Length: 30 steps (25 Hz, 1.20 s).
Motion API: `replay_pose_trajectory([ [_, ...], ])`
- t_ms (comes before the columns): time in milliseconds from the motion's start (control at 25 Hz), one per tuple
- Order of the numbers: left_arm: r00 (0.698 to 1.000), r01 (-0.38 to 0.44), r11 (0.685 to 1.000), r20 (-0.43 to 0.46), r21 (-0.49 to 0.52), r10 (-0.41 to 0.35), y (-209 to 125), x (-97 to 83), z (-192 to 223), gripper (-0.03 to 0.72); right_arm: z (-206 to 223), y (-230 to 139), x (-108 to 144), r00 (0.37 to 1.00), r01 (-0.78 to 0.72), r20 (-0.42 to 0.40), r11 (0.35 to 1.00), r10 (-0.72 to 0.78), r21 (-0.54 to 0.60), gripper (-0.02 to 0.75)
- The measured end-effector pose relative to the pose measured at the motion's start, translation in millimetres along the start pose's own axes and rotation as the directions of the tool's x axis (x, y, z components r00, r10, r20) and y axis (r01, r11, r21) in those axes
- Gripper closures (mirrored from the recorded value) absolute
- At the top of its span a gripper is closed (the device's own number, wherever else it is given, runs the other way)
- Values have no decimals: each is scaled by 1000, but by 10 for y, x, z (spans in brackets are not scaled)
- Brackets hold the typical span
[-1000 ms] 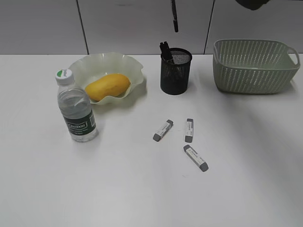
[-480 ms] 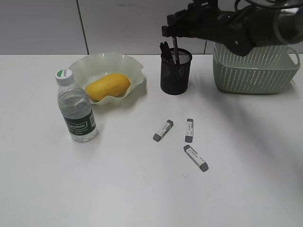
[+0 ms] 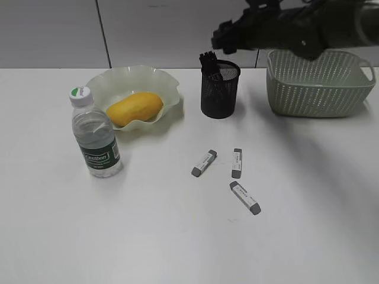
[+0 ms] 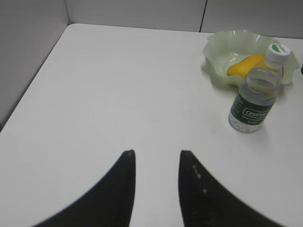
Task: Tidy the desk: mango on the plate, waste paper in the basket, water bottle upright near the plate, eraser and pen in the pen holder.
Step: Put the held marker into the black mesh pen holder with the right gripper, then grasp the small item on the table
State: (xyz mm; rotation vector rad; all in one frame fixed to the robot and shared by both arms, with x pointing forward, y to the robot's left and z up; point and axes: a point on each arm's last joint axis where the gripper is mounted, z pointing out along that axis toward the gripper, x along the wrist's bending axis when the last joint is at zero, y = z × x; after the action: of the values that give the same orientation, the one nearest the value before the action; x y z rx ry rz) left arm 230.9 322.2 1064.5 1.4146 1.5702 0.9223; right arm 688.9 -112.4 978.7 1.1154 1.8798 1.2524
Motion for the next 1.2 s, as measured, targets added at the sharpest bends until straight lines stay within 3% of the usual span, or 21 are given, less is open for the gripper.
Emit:
replay_pose_trajectory([
  [120,1000,0,1000,0,0,0,0,0,0,453,-405,413,-77,996,-5,85,999,1,45,220],
  [280,1000,0,1000,0,0,0,0,0,0,453,-1136,763,-201,969,4,236,962,-70,272,233],
  [440,1000,-1,1000,-1,0,1,0,1,0,453,-1801,610,-226,951,-11,261,821,-168,571,258],
  [560,1000,-1,1000,-2,-1,1,1,2,0,453,-2342,440,-168,955,-76,261,730,-144,679,274],
  [720,1000,-1,1000,-2,-1,1,1,2,0,453,-3089,152,-24,967,-143,248,699,-51,701,292],
  [840,1000,-1,1000,-2,-1,1,1,2,0,453,-3572,-105,59,970,-162,243,724,-9,671,294],
  [960,999,-46,999,4,26,46,23,-21,43,453,-4018,-363,115,969,-163,247,788,14,594,294],
  [1080,991,-124,990,60,68,120,96,-109,134,454,-4311,-621,163,969,-166,246,833,37,528,297],
  [1200,981,-156,984,129,86,144,261,-232,258,454,-4536,-833,216,977,-125,210,890,33,439,313],
])
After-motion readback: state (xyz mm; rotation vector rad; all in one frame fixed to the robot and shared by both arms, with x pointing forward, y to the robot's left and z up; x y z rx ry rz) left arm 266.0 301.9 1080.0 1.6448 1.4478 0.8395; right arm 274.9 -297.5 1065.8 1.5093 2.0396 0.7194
